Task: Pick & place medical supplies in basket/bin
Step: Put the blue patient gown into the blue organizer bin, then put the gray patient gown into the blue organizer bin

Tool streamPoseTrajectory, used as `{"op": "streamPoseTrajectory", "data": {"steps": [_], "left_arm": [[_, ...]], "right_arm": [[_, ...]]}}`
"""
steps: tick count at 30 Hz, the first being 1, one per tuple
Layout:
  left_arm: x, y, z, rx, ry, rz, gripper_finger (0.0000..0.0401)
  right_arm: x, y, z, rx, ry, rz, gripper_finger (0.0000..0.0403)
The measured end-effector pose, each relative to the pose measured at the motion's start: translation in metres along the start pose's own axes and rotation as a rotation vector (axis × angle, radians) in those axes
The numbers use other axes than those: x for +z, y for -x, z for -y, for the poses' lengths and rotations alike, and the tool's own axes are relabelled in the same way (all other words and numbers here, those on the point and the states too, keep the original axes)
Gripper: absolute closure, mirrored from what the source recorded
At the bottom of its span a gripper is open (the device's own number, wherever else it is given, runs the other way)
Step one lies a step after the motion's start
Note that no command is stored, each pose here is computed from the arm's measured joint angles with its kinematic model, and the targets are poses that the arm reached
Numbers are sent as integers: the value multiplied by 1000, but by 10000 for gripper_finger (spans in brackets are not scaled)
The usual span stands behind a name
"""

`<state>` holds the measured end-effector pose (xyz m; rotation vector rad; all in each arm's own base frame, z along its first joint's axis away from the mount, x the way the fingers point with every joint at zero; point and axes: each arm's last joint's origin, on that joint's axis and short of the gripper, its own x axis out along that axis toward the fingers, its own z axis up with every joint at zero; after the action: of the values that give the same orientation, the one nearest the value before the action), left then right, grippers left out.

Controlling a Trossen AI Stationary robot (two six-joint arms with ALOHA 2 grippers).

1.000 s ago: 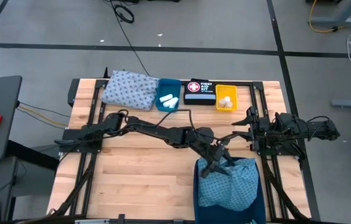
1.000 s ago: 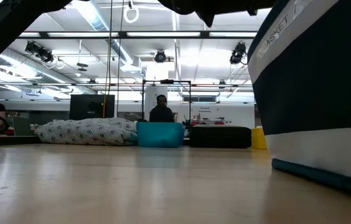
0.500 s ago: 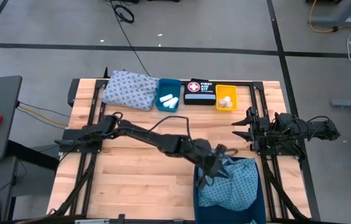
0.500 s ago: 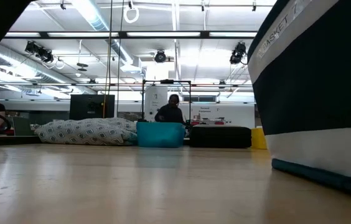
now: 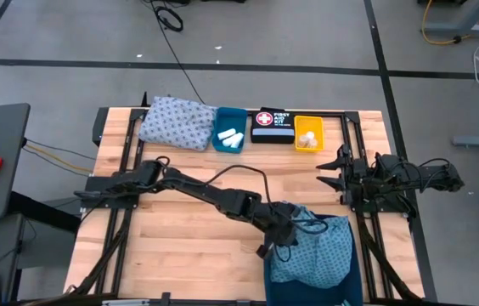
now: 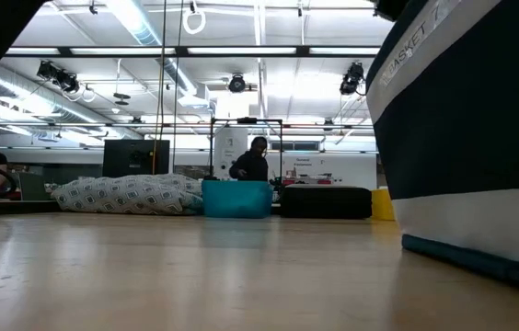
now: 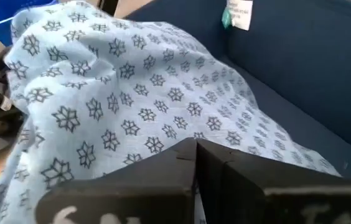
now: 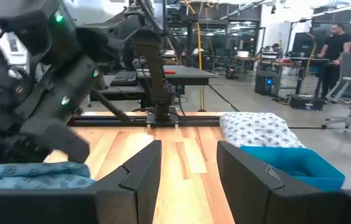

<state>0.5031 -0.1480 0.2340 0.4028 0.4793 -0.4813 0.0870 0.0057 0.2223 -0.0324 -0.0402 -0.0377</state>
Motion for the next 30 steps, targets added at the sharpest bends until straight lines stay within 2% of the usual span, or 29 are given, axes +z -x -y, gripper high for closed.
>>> {"op": "streamPoseTrajectory", "data": {"steps": [4,8,11,15,17,20,24,30], "left_arm": [[-13,-8,2,-43,24,-56,399],[-15,-13,2,-24,28,-42,399],[0,-5,0,1,11,44,400],[30,17,-4,79,-7,226,400],[40,26,-7,91,30,352,400],[42,37,-15,98,111,540,400],[29,53,-20,203,139,709,400],[-1,88,-13,401,132,634,400]], "right_arm": [[0,0,0,-5,0,0,240],[0,0,0,-7,0,-1,240],[0,0,0,-7,0,-2,240],[0,0,0,-6,1,-6,240],[-1,0,0,-3,1,-8,240],[-1,0,0,7,1,-7,240],[-1,0,0,9,1,-7,240],[-1,0,-1,23,1,-7,240]]}}
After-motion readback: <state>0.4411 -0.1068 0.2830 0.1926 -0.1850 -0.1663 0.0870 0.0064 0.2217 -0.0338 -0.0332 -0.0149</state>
